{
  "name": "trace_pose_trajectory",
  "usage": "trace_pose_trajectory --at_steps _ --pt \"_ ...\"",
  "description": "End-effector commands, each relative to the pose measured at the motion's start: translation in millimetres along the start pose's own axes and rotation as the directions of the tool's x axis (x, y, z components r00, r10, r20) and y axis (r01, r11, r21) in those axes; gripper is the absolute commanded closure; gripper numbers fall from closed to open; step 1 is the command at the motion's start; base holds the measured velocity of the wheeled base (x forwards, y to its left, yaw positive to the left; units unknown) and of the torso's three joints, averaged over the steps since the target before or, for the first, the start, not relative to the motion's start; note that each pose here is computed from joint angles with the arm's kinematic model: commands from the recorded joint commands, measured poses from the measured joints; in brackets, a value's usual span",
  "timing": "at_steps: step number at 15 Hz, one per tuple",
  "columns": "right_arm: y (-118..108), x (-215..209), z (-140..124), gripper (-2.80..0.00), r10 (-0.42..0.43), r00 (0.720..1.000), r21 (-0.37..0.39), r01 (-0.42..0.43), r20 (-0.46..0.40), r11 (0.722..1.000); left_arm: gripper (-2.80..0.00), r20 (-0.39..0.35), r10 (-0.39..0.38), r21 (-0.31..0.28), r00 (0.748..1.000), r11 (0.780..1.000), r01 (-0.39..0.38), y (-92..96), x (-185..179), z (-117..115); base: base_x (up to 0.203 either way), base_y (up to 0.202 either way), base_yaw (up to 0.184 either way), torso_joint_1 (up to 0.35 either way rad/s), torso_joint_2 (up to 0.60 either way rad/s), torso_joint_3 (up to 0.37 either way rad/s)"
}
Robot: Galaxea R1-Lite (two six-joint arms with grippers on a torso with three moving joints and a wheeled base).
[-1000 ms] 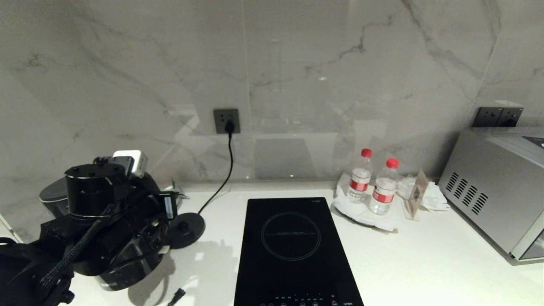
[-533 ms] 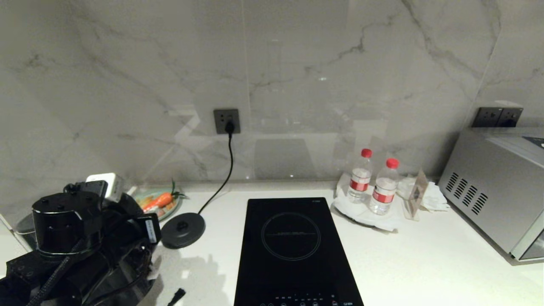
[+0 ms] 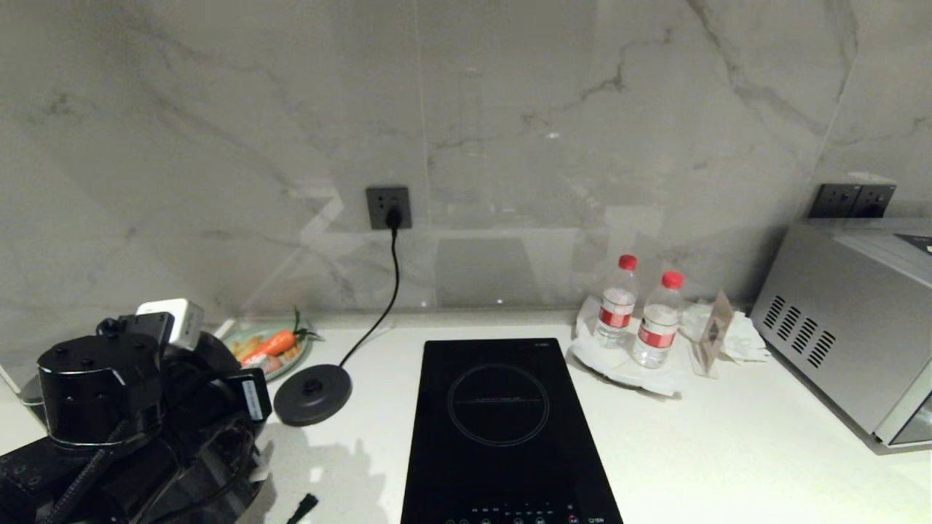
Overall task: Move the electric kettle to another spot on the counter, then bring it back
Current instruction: Place it by the sink
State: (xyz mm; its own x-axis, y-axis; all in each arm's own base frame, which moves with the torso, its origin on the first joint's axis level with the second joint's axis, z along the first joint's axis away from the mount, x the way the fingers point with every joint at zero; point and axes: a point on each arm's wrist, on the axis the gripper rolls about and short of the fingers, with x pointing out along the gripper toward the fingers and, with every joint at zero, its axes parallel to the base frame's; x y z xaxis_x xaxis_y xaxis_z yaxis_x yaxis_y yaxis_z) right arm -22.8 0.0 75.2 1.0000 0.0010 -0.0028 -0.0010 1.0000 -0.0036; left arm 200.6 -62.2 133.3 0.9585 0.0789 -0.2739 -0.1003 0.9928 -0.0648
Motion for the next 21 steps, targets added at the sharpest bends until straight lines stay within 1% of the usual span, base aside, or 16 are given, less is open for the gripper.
trace_pose_trajectory --at_steps 1,3,5,8,21 --pt "0 0 0 0.00 0.002 1.000 -0.001 -0.002 0.000 1.000 0.00 0.022 0.003 -0.010 1.000 1.000 -0.003 2.5 -6 3 0.000 0.000 0.000 0.000 0.00 0.000" --pt "0 0 0 0.00 0.002 1.000 0.001 -0.002 0.000 1.000 0.00 0.016 0.003 -0.007 1.000 1.000 -0.003 5.6 -11 -1 0.000 0.000 0.000 0.000 0.00 0.000" --pt "0 0 0 0.00 0.002 1.000 0.000 -0.002 0.000 1.000 0.00 -0.006 0.008 0.001 1.000 1.000 -0.008 7.8 -13 -7 0.000 0.000 0.000 0.000 0.00 0.000" --pt "0 0 0 0.00 0.001 1.000 0.000 -0.001 0.000 1.000 0.00 -0.005 0.008 0.000 1.000 1.000 -0.008 7.9 -13 -7 0.001 -0.009 0.049 0.003 0.00 -0.002" --pt "0 0 0 0.00 0.001 1.000 -0.001 -0.001 0.000 1.000 0.00 0.007 0.009 -0.004 1.000 1.000 -0.009 8.5 -15 -5 -0.002 -0.008 0.174 0.002 0.00 0.003"
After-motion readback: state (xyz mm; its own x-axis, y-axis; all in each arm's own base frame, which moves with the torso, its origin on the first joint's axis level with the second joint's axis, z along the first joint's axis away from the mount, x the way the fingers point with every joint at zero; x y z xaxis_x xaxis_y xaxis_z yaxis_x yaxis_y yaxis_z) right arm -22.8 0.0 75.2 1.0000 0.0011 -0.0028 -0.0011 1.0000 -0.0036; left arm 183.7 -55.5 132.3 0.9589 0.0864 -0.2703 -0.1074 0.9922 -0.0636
